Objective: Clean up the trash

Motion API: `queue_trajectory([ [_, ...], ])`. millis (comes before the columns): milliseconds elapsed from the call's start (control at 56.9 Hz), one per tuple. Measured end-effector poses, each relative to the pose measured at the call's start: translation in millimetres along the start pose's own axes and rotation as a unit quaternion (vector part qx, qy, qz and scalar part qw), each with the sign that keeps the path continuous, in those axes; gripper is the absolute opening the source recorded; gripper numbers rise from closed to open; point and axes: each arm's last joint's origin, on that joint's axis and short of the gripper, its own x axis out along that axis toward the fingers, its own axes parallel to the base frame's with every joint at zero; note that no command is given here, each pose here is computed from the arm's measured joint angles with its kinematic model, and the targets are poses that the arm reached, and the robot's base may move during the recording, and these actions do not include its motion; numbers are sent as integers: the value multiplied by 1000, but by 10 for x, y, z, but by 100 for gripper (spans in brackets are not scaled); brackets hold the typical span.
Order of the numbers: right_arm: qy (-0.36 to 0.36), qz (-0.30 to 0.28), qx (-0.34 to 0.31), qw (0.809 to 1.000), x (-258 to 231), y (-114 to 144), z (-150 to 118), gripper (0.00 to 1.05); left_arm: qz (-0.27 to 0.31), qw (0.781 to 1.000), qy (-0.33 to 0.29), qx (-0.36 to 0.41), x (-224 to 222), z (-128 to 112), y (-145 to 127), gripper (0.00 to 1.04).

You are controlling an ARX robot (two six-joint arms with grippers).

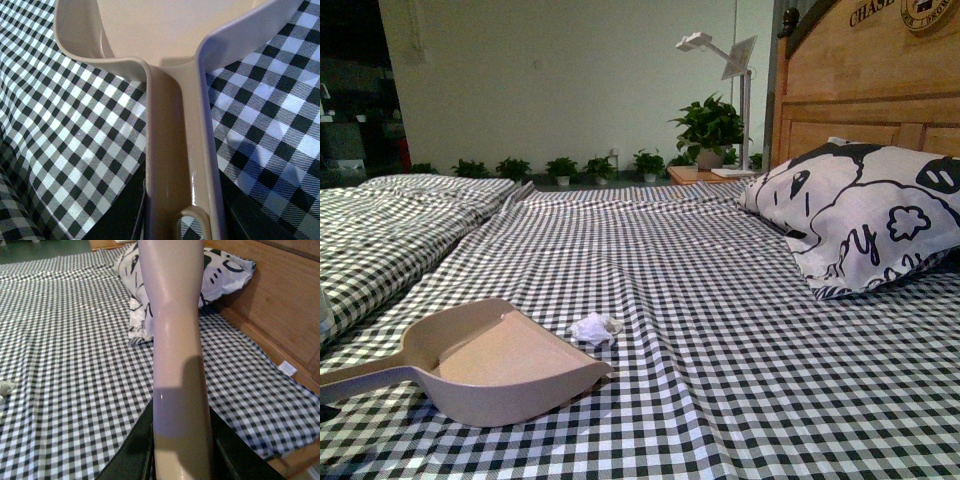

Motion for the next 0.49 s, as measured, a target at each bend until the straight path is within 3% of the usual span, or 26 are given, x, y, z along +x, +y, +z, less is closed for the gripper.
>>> queue_trajectory([
  [246, 15, 99, -24, 995, 612, 336, 182, 21, 0, 1000, 0, 0, 0, 0, 0, 28],
  [492, 72, 168, -47, 982, 1312, 825, -19, 21, 0, 1000, 0, 0, 0, 0, 0, 28],
])
